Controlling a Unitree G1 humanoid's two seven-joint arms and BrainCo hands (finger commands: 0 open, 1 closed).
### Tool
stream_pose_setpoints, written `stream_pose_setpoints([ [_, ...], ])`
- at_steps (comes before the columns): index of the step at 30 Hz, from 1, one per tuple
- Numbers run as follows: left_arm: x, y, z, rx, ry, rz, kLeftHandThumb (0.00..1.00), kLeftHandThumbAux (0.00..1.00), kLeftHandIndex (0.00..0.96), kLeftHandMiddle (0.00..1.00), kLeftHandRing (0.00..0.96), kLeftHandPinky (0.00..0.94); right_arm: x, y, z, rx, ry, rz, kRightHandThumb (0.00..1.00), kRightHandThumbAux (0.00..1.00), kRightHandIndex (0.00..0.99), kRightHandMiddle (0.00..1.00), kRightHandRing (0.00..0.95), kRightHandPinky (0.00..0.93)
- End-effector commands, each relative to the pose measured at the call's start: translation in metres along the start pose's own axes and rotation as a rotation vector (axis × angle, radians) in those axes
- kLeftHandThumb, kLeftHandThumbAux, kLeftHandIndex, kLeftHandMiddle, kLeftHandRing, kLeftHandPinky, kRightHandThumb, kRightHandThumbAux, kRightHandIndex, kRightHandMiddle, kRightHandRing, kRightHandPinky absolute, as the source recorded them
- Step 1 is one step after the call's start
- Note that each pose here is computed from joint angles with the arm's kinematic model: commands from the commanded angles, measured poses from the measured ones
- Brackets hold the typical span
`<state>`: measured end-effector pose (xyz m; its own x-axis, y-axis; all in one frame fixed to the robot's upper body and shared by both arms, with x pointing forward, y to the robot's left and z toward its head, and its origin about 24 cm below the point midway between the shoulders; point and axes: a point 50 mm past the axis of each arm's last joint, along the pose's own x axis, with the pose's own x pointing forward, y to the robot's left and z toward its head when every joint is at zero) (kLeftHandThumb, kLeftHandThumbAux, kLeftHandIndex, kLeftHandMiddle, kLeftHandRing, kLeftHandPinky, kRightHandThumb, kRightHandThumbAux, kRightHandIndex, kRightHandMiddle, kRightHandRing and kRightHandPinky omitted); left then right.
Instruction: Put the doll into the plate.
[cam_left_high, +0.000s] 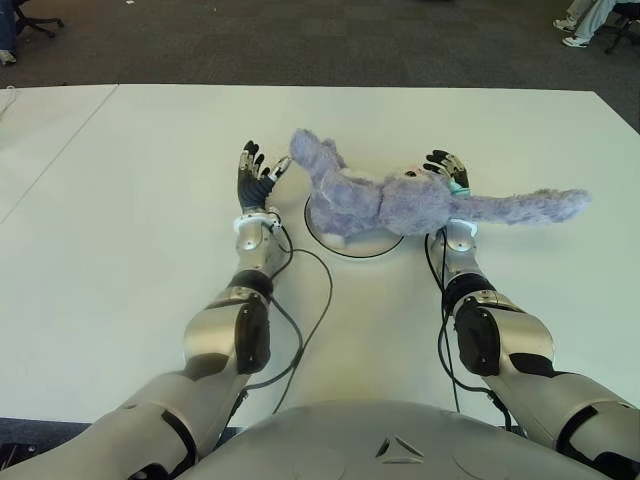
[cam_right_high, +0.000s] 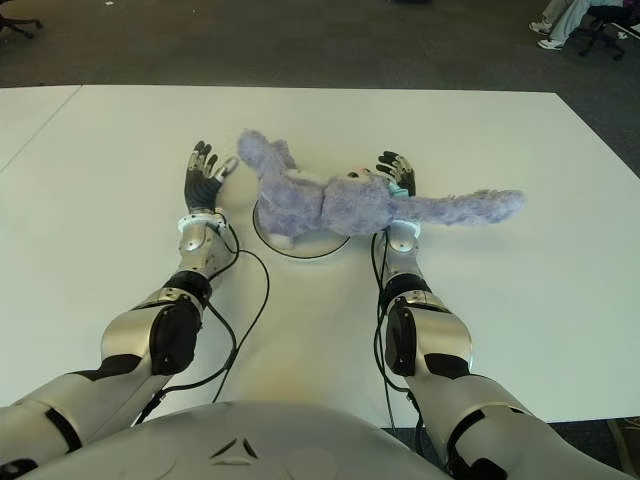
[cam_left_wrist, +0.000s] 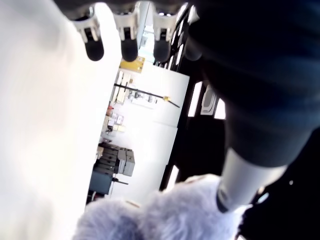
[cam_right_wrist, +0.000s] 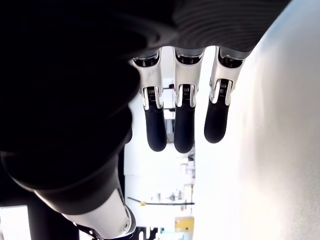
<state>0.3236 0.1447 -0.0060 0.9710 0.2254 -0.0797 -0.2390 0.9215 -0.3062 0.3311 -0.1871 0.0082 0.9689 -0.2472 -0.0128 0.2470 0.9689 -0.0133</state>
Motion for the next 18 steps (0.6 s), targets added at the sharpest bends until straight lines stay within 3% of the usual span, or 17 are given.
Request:
stream_pose_setpoints([
  [1,-0.0766,0.0558,-0.0875,-0.08,0.403,0.231,0.0,0.748,0.0,0.0,0.0,0.0,-0.0942,-0.007,-0.1086,0.015,0.503,-0.035,0.334,0.908,0.253,0.278,0.276,0.284],
  [18,-0.0743,0.0538,-0.089,-0.069,0.446,0.217,0.0,0.723,0.001,0.018,0.0,0.006,-0.093,-0.0066,-0.1081,0.013,0.506,-0.034,0.282,0.905,0.245,0.274,0.269,0.278],
])
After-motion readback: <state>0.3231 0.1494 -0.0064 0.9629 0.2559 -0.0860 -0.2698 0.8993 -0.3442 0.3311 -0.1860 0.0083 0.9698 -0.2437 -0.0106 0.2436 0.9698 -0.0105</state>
